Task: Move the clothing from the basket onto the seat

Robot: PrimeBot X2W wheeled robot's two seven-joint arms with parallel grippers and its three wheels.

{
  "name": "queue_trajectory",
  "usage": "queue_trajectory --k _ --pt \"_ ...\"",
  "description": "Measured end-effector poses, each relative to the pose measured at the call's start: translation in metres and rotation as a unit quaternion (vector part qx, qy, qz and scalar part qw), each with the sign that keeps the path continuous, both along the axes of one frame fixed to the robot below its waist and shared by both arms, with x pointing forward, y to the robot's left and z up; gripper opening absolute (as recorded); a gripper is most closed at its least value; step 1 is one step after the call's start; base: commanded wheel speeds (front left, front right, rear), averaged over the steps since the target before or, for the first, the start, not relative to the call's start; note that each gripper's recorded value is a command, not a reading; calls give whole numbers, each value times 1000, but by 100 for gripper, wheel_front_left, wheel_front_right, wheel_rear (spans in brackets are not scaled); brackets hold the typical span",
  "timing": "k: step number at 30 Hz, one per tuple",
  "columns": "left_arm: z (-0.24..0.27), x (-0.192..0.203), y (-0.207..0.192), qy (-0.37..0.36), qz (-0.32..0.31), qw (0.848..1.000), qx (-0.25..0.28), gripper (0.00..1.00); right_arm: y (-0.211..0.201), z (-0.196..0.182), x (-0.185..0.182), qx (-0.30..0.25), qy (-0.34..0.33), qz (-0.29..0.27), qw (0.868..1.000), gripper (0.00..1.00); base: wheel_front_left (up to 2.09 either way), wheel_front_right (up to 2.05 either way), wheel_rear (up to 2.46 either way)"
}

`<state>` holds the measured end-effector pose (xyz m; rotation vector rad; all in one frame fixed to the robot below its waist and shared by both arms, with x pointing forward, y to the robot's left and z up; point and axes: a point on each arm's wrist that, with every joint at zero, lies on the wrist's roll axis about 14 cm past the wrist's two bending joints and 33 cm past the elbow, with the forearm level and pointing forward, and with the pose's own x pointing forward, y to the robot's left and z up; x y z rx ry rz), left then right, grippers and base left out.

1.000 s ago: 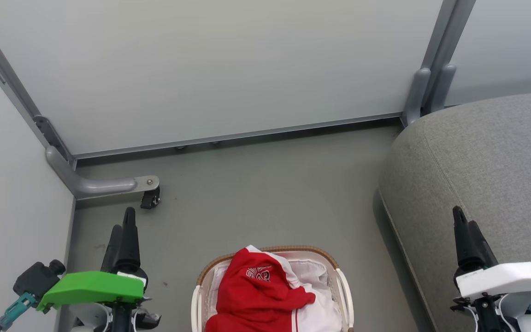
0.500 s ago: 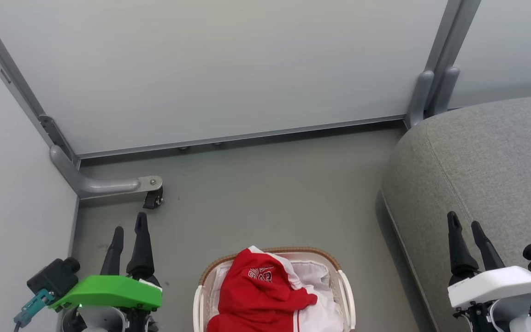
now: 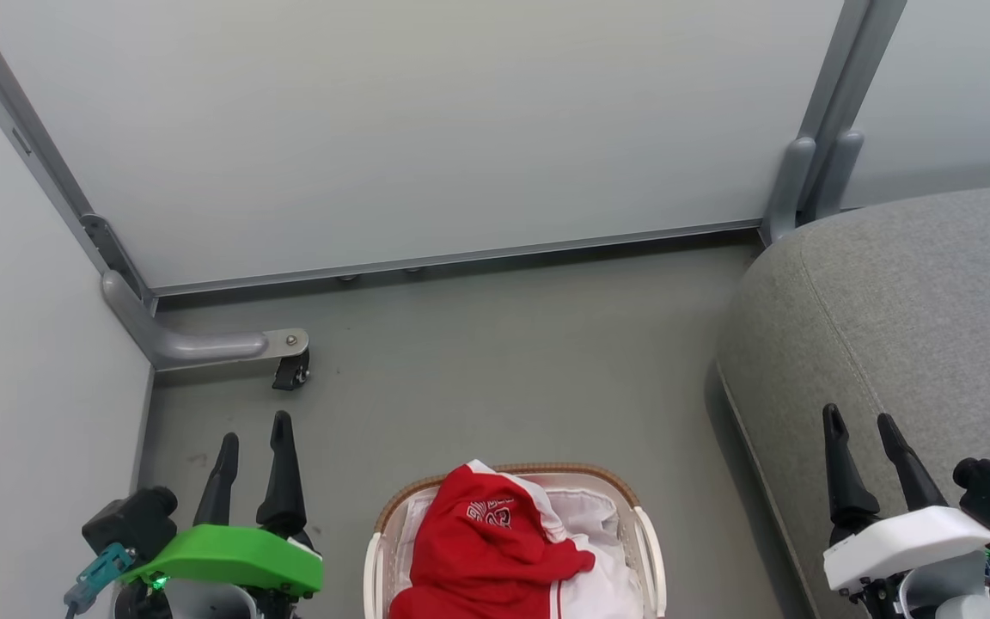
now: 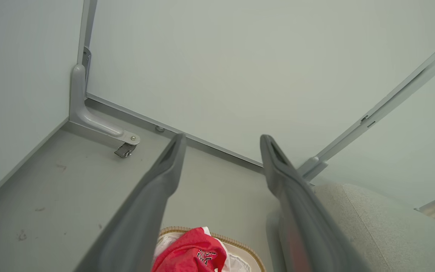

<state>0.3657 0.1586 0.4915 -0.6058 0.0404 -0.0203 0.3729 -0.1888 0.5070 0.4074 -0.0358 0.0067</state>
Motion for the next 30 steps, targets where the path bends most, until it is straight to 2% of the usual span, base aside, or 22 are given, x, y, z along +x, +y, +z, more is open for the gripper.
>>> queue_trajectory --k 13,30 --pt "-5 -5 -6 -2 -8 998 58 100 7 0 -2 -81 -7 14 997 100 0 0 0" --pt "-15 -12 -7 3 -11 993 118 100 18 2 0 -159 -21 33 986 100 0 0 0"
